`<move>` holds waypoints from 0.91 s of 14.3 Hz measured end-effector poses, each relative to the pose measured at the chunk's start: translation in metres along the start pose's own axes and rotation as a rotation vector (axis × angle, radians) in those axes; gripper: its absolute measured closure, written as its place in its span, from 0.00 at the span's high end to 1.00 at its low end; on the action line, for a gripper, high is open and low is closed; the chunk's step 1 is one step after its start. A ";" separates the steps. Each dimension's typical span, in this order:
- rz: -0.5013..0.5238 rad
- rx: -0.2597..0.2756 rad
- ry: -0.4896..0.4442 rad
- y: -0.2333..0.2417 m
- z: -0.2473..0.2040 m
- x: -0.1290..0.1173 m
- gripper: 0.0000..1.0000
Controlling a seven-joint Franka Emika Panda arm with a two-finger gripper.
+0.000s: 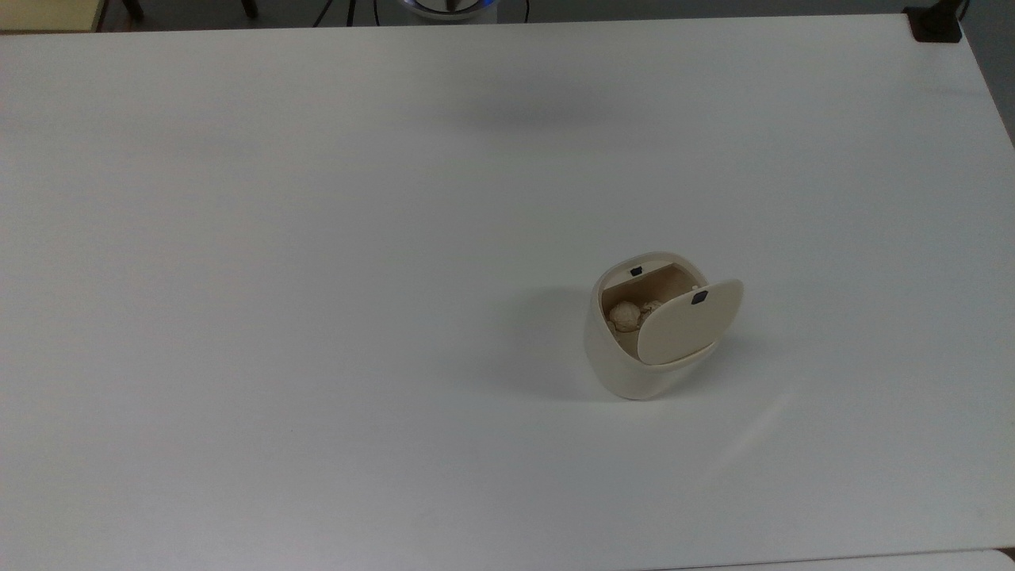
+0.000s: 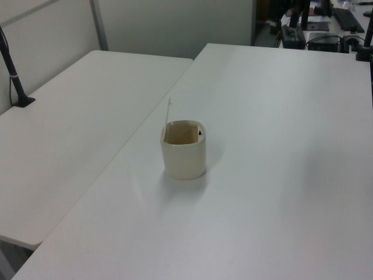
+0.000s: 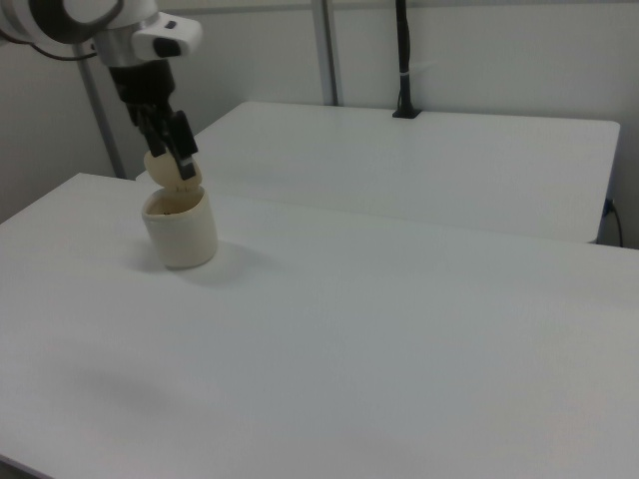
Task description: Open the trash bin
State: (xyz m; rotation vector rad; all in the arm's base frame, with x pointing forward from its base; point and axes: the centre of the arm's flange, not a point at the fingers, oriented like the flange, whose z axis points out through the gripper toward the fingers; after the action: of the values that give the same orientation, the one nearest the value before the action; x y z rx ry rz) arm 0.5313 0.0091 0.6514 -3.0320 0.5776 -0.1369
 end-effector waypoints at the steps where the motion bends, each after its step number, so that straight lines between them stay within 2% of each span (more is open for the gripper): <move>1: -0.008 0.008 -0.001 0.012 -0.001 0.004 1.00; 4: -0.065 0.016 0.004 0.031 -0.005 0.009 1.00; 9: -0.237 0.009 -0.010 0.021 0.005 0.009 1.00; 13: -0.280 -0.013 -0.025 0.006 0.025 0.016 1.00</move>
State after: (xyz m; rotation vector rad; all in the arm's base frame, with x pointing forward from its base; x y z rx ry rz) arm 0.5468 -0.0016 0.6271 -3.1051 0.1491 -0.1066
